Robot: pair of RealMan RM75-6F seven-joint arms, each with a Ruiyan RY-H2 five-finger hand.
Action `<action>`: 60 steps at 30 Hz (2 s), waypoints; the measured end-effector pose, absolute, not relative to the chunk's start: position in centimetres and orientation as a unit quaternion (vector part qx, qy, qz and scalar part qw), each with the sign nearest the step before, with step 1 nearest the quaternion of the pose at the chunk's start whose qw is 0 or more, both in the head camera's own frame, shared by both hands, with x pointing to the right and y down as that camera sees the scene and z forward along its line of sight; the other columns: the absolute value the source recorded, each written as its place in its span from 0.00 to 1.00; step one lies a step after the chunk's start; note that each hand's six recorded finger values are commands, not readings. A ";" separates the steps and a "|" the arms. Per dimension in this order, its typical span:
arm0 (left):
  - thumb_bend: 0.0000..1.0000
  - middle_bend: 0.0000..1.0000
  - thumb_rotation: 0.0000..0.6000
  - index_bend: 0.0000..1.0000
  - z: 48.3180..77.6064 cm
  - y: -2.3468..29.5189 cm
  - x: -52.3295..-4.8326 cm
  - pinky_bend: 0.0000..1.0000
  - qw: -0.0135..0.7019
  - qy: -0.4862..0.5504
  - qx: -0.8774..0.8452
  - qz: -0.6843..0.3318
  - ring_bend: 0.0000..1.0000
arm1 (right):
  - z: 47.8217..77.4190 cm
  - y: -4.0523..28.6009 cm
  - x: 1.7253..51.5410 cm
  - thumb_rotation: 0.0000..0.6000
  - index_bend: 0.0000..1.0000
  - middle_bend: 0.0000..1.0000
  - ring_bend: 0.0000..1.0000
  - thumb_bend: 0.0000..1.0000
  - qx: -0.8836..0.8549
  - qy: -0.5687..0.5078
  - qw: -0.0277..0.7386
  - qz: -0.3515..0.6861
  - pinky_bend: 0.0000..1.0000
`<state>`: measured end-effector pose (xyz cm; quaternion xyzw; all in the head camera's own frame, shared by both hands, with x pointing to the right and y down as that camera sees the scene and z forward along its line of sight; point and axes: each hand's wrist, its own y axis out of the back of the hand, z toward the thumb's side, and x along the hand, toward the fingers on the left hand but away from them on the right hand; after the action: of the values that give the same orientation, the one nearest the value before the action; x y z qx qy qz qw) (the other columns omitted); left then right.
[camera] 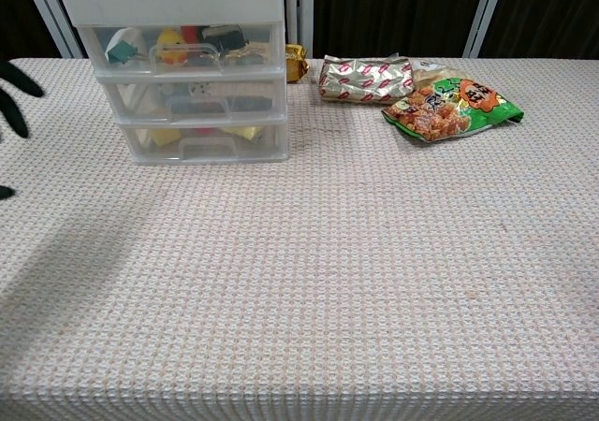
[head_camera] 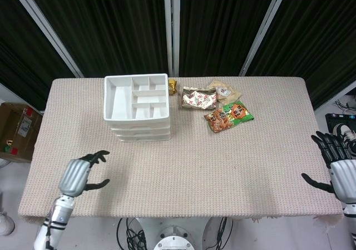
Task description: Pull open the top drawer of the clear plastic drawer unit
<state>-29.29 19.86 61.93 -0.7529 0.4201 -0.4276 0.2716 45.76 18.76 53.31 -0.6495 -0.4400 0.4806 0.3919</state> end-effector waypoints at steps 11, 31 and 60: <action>0.38 0.78 1.00 0.14 68.0 17.3 -19.5 1.00 0.025 0.468 -0.831 -0.302 0.89 | 53.4 18.7 45.7 1.00 0.00 0.06 0.00 0.08 -0.648 -0.437 0.389 0.488 0.00; 0.39 0.80 1.00 0.13 70.6 15.5 -17.3 1.00 -0.114 0.600 -0.769 -0.190 0.90 | 53.7 19.0 46.0 1.00 0.00 0.06 0.00 0.08 -0.644 -0.438 0.384 0.496 0.00; 0.45 0.81 1.00 0.45 71.7 14.3 -17.0 1.00 -0.251 0.614 -0.738 -0.122 0.90 | 54.2 19.2 46.3 1.00 0.00 0.06 0.00 0.08 -0.642 -0.437 0.378 0.503 0.00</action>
<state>-16.98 14.28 71.73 -0.7382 0.6143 -0.1215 -0.2508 46.30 19.18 54.16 -0.6423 -0.4370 0.5035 0.3781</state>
